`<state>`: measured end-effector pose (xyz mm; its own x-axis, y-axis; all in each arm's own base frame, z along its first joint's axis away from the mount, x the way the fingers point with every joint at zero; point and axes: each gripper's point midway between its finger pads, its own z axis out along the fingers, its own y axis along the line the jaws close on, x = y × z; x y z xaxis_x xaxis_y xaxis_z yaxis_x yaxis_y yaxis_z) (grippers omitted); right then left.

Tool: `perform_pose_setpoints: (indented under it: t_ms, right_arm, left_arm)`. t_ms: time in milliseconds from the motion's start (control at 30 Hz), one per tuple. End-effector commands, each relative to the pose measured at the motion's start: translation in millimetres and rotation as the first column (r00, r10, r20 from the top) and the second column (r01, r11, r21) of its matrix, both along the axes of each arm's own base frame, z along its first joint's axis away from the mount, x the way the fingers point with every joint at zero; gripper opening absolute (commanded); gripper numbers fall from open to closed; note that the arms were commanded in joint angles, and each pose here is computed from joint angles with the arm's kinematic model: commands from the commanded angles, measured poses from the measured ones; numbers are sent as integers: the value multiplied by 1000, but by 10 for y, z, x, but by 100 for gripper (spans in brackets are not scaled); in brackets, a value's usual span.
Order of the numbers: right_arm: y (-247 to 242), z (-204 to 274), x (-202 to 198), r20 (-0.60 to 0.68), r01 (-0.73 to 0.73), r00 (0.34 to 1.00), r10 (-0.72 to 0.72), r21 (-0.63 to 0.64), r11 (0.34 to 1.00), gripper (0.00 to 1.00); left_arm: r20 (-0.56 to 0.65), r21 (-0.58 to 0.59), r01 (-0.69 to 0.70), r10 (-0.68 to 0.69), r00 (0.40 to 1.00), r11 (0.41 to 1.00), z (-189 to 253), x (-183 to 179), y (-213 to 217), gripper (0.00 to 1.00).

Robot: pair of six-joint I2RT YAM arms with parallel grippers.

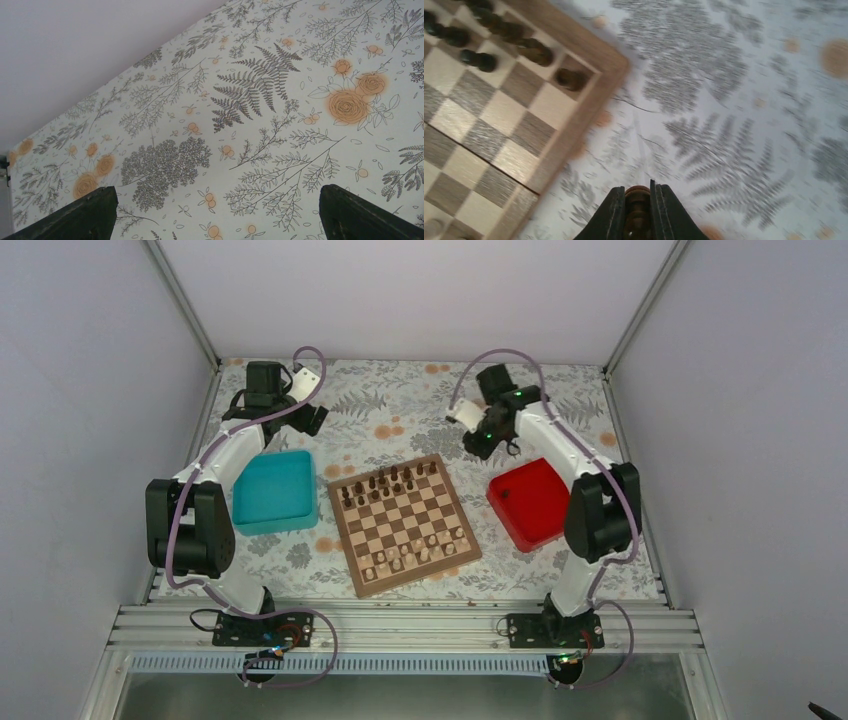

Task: Set up the chess pieces on the board
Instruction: Place the chess piece on the chessboard.

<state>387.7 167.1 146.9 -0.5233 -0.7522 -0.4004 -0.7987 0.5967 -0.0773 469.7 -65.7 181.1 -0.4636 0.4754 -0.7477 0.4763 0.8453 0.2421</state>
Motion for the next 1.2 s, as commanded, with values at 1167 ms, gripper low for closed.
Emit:
perform_pose_setpoints:
  t_ms: [1167]
  right_arm:
    - [1320, -923, -435, -165, -292, 943, 289, 4, 956, 9]
  left_arm:
    - [46, -4, 29, -29, 999, 1000, 141, -4, -52, 100]
